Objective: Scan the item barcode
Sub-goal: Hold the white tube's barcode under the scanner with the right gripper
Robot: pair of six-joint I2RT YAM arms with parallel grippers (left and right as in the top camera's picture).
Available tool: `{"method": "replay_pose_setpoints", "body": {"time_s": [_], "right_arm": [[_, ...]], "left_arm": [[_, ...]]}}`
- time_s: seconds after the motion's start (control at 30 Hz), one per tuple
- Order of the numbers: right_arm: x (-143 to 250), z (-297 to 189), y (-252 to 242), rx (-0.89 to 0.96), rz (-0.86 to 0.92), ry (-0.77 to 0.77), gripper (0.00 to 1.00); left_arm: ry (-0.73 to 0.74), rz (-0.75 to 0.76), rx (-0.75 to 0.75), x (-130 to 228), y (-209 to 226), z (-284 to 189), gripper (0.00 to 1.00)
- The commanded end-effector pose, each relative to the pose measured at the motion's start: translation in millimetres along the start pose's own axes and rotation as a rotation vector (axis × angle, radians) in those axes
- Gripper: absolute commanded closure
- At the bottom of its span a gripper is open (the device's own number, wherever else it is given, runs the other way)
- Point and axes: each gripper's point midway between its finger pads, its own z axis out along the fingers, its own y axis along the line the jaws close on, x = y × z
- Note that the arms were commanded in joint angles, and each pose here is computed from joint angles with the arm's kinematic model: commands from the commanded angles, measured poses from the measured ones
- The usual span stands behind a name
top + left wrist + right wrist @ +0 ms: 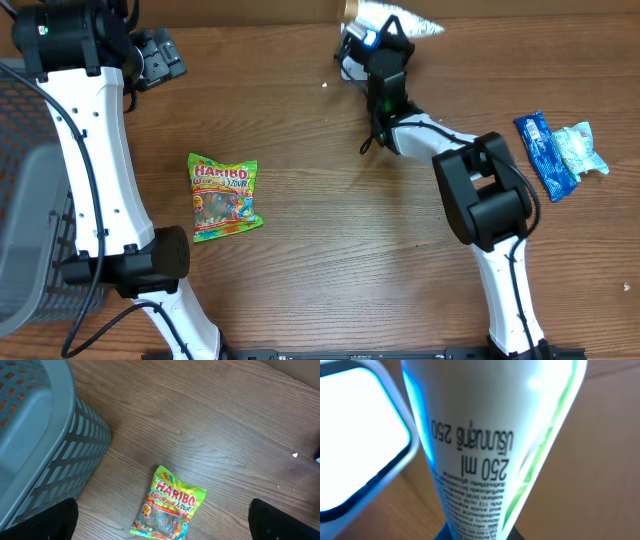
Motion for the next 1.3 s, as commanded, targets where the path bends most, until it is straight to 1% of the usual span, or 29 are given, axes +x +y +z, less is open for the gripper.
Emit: {"method": "replay_pose_setpoints", "body": {"time_s": [0.0,0.13,0.43,0.7,0.93,1.07,1.17,1.27], "right_arm": [[-11,2,-20,0.068,0.029,-0.032,0.96],[-14,10,-11,0.060,0.034,-0.047,0.96],[-9,29,-23,0.048,0.064,-0.040,0.96],[12,36,-9,0.005,-0.041,0.025,0.96],[16,36,3,-0.009,-0.055,0.034,0.96],[8,32,-2,0.017,-0.119,0.028,0.96],[-1,29,-15,0.072,-0.093,0.014,0.96],[-12,23,-22,0.109,-0.130,0.001,0.96]], "left_arm": [[-0.016,0.008,0.009,-1,1,-7,0.00],[-0.016,0.009,0.010,-1,1,-7,0.00],[-0.016,0.009,0.010,-1,1,-7,0.00],[-0.016,0.009,0.010,-1,1,-7,0.00],[-0.016,0.009,0.010,-1,1,-7,0.00],[-0.016,0.009,0.010,-1,1,-7,0.00],[-0.016,0.009,0.010,-1,1,-7,0.00],[-0.016,0.009,0.010,-1,1,-7,0.00]]}}
